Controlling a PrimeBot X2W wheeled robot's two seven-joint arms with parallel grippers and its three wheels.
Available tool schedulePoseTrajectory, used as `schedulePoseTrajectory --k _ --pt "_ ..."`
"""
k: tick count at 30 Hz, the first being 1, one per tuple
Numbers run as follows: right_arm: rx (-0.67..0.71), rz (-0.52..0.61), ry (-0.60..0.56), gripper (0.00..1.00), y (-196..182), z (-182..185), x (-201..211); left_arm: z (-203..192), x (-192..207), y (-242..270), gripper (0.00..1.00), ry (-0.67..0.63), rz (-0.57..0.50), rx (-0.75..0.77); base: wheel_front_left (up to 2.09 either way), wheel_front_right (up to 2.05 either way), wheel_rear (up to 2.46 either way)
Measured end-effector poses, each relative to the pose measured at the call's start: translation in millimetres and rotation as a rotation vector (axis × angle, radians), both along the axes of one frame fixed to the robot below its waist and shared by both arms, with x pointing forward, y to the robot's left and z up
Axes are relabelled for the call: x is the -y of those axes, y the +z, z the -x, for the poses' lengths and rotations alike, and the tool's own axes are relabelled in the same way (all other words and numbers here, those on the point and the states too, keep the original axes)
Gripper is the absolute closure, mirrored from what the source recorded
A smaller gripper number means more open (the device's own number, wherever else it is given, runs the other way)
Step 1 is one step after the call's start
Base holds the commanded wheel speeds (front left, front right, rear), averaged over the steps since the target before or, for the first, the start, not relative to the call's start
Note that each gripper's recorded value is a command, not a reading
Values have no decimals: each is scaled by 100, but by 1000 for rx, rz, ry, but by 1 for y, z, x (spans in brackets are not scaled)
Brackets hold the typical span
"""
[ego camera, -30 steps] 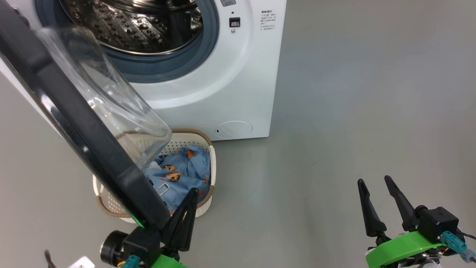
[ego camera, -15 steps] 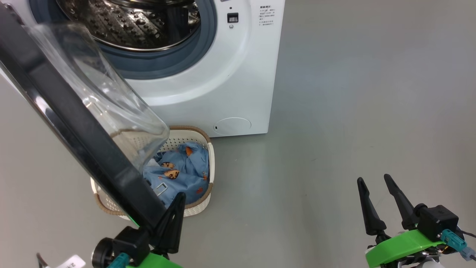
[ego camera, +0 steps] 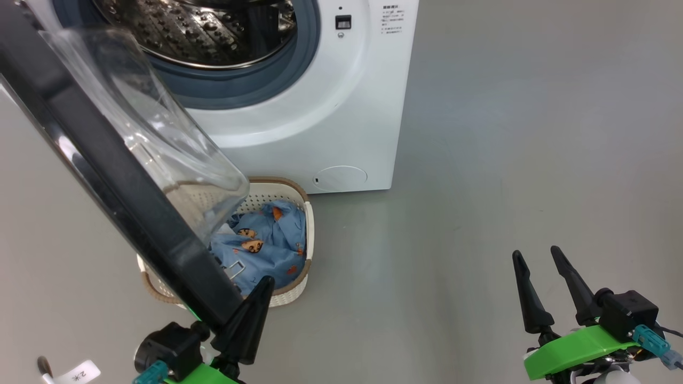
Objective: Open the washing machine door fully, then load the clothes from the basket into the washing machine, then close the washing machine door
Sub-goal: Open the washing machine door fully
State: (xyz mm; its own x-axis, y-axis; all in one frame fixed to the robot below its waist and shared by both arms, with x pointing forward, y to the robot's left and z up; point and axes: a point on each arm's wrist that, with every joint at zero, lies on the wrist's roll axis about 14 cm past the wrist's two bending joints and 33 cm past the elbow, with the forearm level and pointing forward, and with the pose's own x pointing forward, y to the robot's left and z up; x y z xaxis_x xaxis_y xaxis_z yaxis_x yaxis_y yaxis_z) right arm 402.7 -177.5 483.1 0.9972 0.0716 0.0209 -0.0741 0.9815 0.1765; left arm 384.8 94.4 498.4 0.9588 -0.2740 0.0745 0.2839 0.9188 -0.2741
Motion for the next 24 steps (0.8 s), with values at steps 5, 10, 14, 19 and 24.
schedulePoseTrajectory --k 5,10,14,19,24 --pt "0 -2 10 0 0 -1 -4 2 -6 2 100 20 2 3 0 0 0" --pt "4 -11 19 0 2 -2 -7 5 -11 3 100 40 2 6 0 0 0" --pt "6 -13 26 0 2 -3 -10 5 -15 4 100 61 4 5 0 0 0" --pt "5 -17 29 0 2 -3 -12 6 -19 3 100 89 9 -1 0 0 0" --pt "3 -24 31 0 1 -4 -13 9 -26 -1 100 119 6 -15 0 0 0"
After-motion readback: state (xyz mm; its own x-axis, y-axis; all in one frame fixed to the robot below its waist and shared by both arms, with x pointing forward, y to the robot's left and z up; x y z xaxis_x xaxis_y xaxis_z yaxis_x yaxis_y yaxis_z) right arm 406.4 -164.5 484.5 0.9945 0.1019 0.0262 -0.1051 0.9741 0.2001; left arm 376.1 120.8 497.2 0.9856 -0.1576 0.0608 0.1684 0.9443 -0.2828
